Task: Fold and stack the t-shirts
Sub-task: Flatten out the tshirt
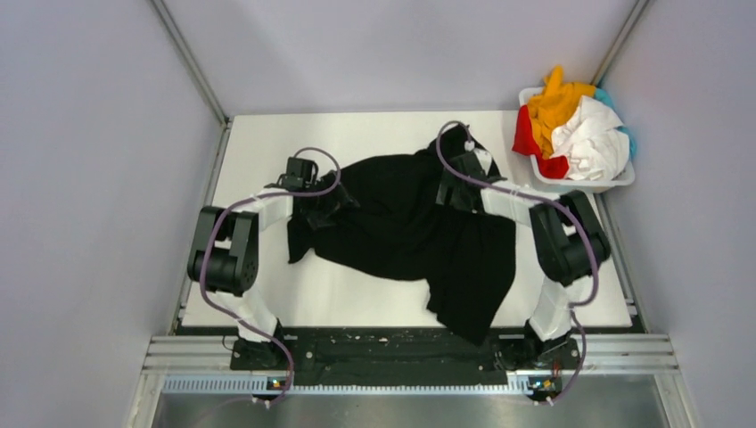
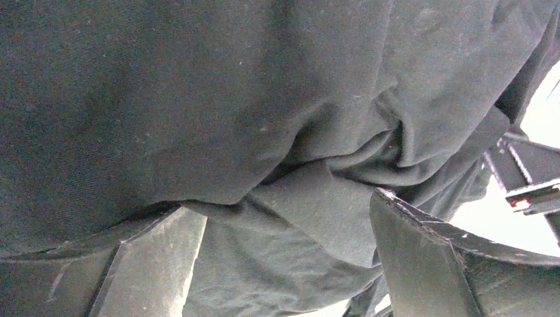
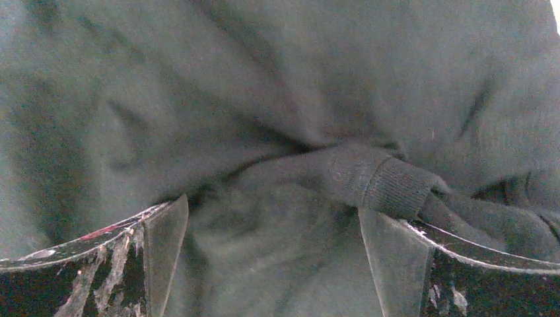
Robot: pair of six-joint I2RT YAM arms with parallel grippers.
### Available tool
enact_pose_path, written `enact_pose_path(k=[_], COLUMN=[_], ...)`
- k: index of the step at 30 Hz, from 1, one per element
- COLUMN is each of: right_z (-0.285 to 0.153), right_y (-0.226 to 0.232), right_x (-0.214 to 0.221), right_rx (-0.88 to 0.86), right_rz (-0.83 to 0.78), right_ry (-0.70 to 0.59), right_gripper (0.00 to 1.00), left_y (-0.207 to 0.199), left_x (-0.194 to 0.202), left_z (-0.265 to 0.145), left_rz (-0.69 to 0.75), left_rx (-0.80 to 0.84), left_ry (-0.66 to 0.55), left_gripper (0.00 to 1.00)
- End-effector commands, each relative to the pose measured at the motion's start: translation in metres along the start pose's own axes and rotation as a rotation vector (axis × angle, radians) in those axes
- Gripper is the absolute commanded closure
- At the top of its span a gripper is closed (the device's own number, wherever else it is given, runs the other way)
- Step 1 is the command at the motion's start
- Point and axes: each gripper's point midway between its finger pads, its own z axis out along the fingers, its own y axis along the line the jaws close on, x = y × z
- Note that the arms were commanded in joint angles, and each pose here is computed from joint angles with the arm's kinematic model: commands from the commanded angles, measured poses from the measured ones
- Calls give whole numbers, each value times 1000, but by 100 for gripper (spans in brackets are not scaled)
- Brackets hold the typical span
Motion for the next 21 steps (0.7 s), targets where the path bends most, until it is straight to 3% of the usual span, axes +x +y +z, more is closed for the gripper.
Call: enact_pose_path(k=[1,6,12,16,21], right_z=[49,50,-42,-89,-124], right_y=[7,7,-12,-29,-44], right_x=[-28,-85,-122,-90,-44], right_rx=[8,49,33,-52,-148], right_rz=[-23,-34,16,24,109], right_ry=[21,-76,-252,-267,-266], right_gripper=[1,1,1,1,1], left_y=[22,3,23,86,125], left_x=[-14,-42,-39,-12,2], left_z=[30,2,-72,-110,-123], left_rz=[21,73,61,-37,-161], left_rx=[-101,-128,-238,-431,-434], left_ry=[-9,-99,-303,-391,-431], left_gripper=[2,2,1,1,1])
